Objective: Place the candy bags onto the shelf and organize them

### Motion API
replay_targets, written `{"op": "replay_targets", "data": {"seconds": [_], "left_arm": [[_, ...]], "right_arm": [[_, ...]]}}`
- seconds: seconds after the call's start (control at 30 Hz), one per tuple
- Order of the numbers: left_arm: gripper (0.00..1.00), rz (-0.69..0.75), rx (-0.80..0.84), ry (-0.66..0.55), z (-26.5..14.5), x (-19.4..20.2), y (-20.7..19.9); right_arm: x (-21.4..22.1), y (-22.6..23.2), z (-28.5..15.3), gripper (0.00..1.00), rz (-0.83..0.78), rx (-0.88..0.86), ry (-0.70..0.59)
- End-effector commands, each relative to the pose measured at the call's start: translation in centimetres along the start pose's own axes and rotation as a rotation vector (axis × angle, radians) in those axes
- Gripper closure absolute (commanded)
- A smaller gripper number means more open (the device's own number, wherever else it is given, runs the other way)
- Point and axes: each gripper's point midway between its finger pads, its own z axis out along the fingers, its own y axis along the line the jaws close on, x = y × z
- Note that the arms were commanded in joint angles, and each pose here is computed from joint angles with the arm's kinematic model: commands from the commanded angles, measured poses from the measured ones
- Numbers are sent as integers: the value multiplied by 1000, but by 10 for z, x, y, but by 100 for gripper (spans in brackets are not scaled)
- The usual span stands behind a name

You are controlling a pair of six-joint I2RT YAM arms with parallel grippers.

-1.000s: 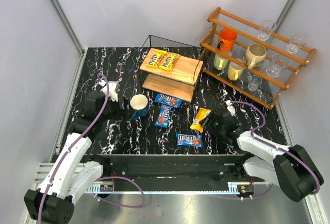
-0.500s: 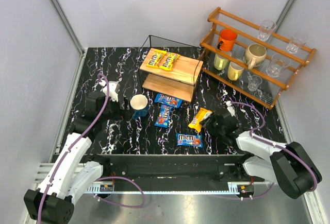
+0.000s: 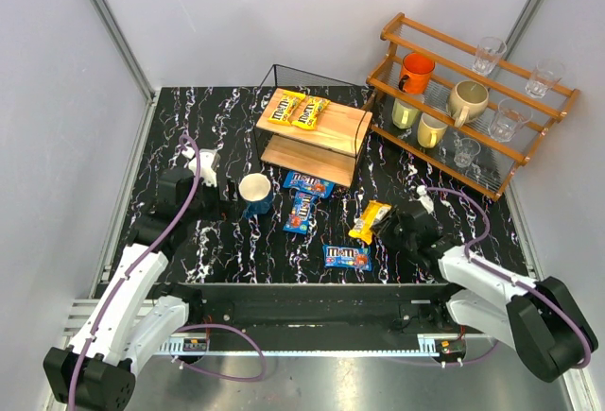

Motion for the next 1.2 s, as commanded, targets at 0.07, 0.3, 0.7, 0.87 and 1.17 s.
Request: {"op": "replay_targets", "data": {"seconds": [0.07,0.3,0.7,0.87,1.17], "left_arm": [[1,15,1,-53,-5,-19,-3],[1,16,2,-54,-5,-19,-4],[1,14,-4,-54,-5,-19,-3],[1,15,-1,-51,-5,-19,-4],[1,17,-2,-53,-5,-19,-4]], "right_arm": [[-29,14,-18,100,-77,7,-79],[-45,38,-42,100,-220,9,-46],[-48,55,-80,100,-404,64,120],[-37,59,-93,100,-433,66,229],[-25,61,-98,100,-568,206,349]]}}
